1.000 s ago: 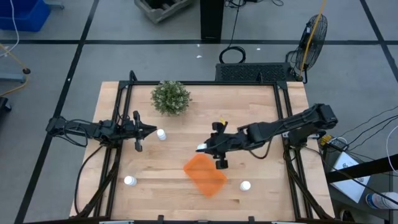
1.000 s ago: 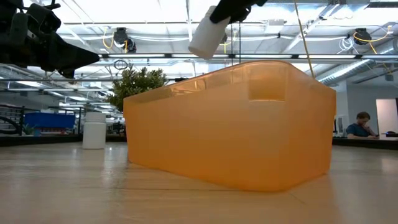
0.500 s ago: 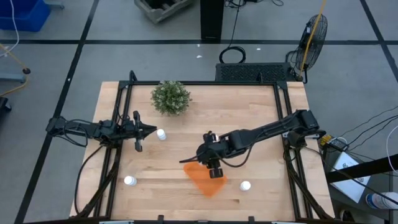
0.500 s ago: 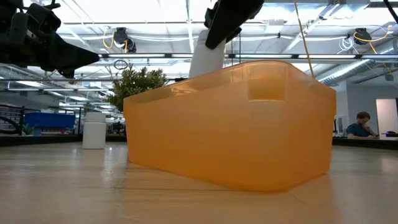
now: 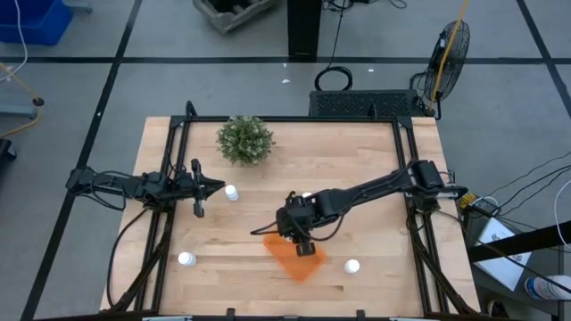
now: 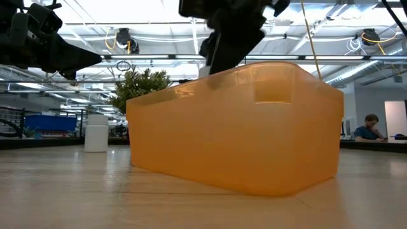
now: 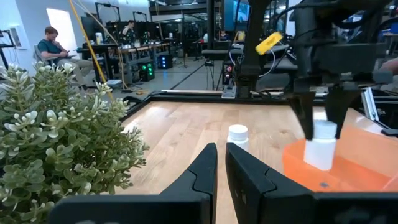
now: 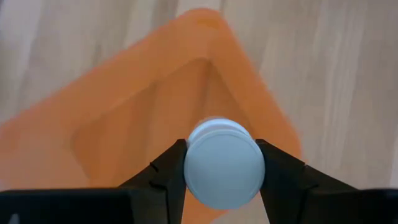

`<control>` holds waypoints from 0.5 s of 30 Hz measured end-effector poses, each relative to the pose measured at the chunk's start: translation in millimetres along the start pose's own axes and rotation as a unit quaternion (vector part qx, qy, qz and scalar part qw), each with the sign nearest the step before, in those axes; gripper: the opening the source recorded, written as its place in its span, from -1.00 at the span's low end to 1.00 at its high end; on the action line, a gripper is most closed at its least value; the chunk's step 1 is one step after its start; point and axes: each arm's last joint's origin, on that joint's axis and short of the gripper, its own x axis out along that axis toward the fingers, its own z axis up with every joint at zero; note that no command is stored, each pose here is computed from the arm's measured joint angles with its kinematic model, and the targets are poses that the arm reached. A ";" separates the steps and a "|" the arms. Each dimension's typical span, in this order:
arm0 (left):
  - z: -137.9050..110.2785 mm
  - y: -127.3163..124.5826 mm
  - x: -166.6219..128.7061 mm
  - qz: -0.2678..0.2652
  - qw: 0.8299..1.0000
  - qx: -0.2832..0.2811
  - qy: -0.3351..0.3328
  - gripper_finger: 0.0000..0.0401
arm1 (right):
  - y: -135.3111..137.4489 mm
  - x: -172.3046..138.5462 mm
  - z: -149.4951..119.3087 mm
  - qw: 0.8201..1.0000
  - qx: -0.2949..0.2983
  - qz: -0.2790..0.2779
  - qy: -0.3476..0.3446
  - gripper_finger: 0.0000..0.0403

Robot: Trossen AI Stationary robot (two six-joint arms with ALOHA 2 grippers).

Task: Pick and place pill bottles into a basket
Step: Put the white medicine bottle into the orange bin

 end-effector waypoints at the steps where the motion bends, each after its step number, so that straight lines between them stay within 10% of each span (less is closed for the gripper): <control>1: 0.0 0.0 0.0 0.000 1.000 0.000 0.000 -0.81 | -2.7 2.8 0.3 1.000 -0.001 -0.001 0.000 -0.29; 15: 0.2 0.0 0.0 0.000 1.000 0.003 0.000 -0.81 | -30.9 21.1 -11.7 0.999 0.021 0.032 -0.005 -0.29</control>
